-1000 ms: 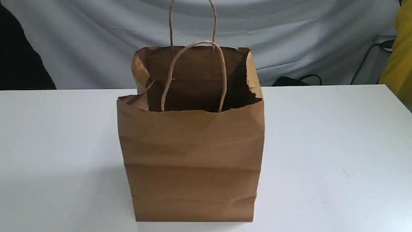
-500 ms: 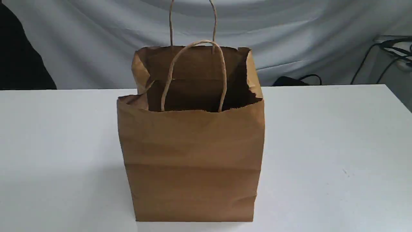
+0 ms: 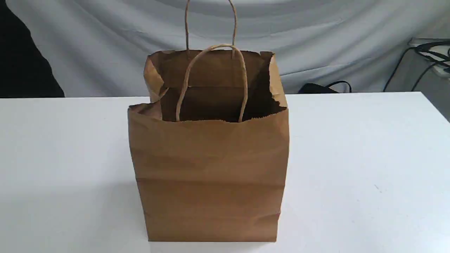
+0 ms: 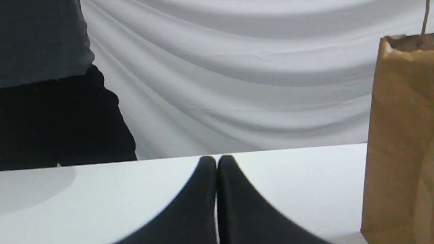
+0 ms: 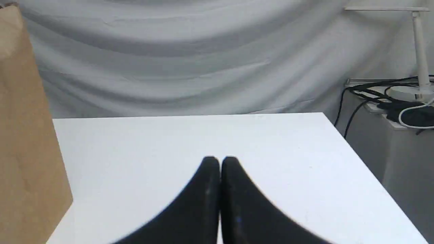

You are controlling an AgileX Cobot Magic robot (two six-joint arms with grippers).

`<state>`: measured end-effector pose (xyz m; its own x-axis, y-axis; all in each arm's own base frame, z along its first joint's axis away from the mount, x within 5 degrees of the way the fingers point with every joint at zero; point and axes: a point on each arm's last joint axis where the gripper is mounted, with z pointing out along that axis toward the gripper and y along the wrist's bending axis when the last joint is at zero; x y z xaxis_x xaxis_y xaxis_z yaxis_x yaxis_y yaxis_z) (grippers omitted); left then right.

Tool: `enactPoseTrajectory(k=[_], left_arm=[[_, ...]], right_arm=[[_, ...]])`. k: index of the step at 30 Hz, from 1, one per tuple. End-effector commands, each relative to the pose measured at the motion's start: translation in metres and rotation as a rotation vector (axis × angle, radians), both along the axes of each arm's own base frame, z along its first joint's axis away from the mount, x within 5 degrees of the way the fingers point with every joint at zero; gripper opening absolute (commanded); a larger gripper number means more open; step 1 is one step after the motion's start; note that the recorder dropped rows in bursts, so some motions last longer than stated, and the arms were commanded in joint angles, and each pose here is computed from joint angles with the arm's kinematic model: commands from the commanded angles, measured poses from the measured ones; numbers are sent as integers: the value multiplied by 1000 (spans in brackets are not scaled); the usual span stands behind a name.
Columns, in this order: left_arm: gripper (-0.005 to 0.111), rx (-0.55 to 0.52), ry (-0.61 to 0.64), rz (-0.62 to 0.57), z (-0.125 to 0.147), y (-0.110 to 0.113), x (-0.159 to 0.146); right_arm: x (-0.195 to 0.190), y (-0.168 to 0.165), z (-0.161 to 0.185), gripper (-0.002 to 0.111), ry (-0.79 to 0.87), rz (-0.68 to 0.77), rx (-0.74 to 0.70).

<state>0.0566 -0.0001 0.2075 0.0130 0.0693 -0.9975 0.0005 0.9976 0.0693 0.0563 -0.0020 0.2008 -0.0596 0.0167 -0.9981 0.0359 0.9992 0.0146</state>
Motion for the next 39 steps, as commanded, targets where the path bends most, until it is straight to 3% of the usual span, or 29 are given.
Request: enactPoseTrajectory(k=[1,39], left_arm=[[0,-13,34,-1,-4,0,0],[0,-6,34,-13,-4,-1,0]], right_arm=[[0,0,-1,0,-1,0,3],[0,0,-1,0,-1,0,4]])
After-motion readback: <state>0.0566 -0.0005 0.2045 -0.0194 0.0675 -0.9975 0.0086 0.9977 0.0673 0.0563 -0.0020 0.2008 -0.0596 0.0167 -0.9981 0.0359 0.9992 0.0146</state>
